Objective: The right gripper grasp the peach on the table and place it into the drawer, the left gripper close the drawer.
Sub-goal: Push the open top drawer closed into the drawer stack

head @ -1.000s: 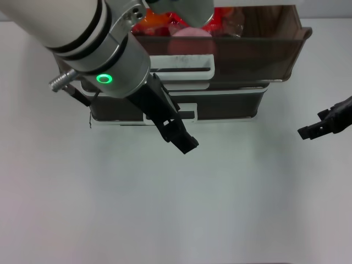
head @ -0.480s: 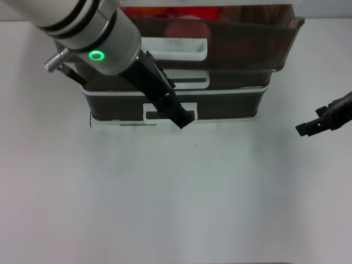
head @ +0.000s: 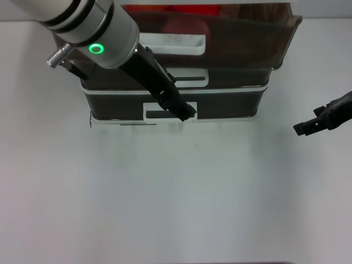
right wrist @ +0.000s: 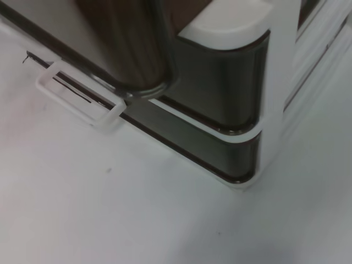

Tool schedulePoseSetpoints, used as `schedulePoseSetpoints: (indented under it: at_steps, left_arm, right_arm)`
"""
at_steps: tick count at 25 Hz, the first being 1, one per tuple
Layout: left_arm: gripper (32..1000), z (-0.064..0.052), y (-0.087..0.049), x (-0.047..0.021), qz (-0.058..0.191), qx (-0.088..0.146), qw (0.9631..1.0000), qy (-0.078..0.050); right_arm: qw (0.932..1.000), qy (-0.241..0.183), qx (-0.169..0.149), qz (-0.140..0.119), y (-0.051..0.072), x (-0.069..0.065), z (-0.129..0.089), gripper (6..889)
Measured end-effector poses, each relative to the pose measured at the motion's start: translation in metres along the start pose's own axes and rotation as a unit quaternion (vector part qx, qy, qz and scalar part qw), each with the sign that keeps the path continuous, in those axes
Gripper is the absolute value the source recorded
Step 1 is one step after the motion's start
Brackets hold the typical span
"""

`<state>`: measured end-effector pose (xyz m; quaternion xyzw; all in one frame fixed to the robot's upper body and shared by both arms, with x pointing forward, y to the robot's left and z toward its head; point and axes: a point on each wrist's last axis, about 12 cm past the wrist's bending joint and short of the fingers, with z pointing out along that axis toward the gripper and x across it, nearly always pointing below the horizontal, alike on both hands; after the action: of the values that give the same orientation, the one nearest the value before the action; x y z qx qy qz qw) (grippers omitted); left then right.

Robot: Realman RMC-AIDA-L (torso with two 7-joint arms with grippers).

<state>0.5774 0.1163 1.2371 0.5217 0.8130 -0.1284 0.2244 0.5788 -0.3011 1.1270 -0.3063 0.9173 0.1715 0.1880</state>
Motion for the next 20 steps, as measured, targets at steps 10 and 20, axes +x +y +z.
schedulePoseSetpoints:
  at_steps: [10,20]
  left_arm:
    - [816,0.001,-0.010,0.0018,-0.006,0.047,0.9987,-0.018]
    - [817,-0.001,-0.014,0.0011,-0.003,0.060,0.9979,-0.023]
  right_arm:
    - [1.0000,-0.001,0.002,0.002,-0.001,0.001,0.000,767]
    - [1.0000,-0.002,0.001,0.002,0.000,0.001,0.000,767]
